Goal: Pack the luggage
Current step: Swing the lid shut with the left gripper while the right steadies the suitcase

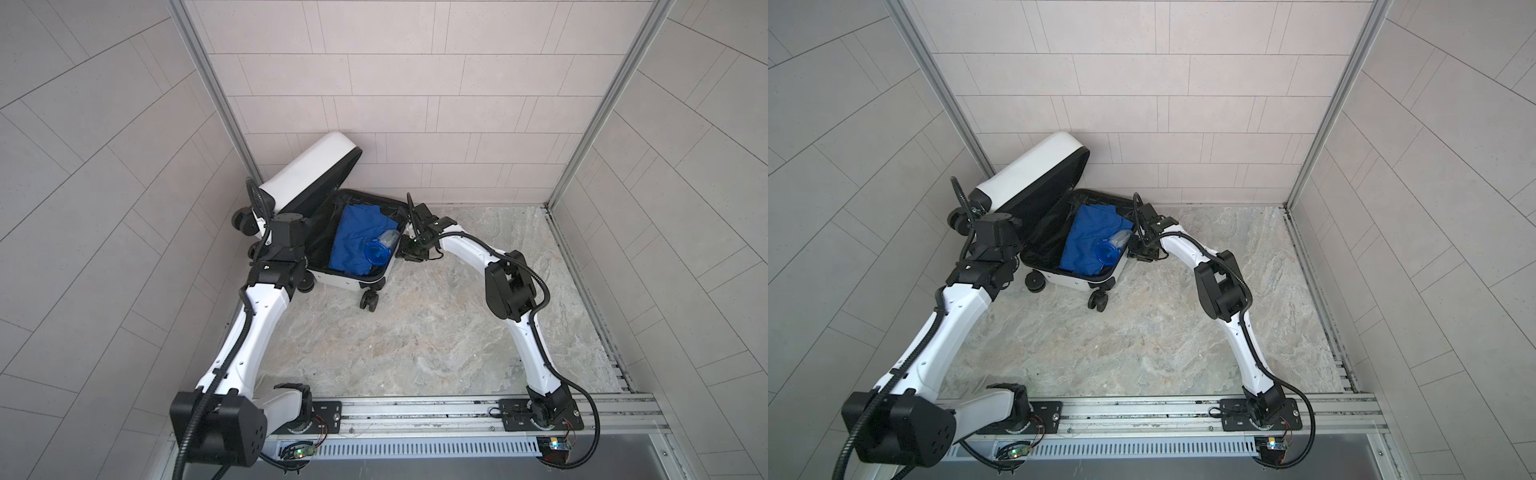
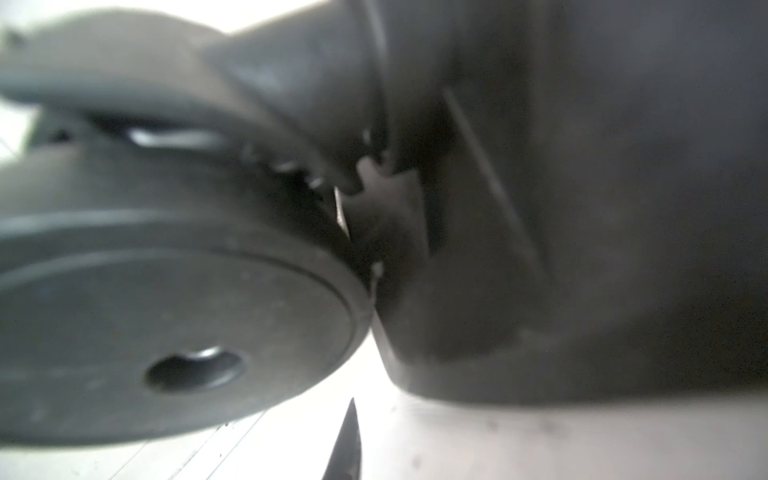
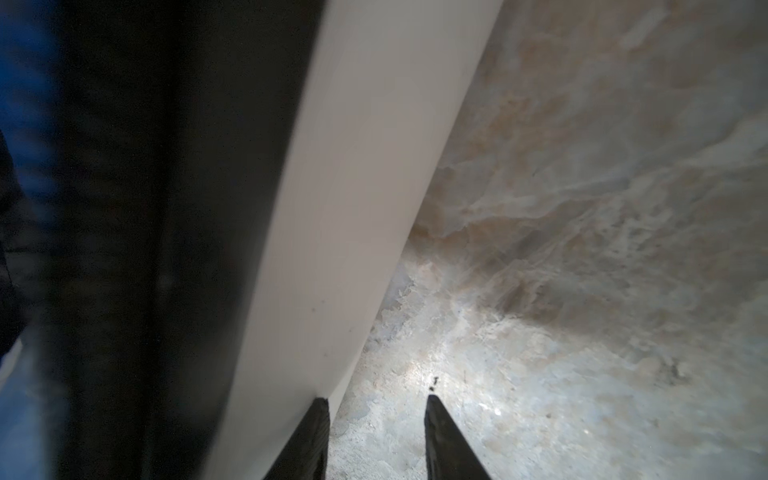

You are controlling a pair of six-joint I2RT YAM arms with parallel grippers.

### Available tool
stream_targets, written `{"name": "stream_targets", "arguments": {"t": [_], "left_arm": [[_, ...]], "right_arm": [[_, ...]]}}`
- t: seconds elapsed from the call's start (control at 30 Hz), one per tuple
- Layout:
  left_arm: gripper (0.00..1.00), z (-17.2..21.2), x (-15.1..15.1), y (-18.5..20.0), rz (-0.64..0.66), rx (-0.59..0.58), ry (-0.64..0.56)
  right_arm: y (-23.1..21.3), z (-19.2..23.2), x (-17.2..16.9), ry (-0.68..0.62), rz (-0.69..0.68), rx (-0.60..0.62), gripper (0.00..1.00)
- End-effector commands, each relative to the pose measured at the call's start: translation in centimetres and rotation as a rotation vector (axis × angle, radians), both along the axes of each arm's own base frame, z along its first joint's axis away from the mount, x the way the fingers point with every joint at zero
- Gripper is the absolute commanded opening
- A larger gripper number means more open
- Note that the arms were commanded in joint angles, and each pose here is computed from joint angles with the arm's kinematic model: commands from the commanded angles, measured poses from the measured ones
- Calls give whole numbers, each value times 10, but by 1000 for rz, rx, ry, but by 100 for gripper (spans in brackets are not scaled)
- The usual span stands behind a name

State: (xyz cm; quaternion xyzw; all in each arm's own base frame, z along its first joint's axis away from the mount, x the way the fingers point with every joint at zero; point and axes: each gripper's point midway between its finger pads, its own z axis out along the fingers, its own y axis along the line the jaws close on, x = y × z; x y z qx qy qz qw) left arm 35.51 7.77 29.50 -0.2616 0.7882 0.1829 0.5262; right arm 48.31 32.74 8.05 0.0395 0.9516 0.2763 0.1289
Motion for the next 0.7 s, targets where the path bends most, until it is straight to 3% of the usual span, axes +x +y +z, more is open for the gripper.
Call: {"name": "stream_targets", "arguments": {"t": [0.0,0.43,0.53,0.67], "left_arm": [[0,14,-7,-29,-101,-103,-96],[3,4,-17,-81,-232,-154,-101],[15,7,-17,-103,-309,-163,-107],[46,7,-23,-134,-427,-181,-107]], "right_arm": [[30,17,13,-62,6,98,41],[40,10,17,-50,-14,117,40],[40,8,17,-47,-15,117,40],[40,7,18,-46,-16,116,40]]}}
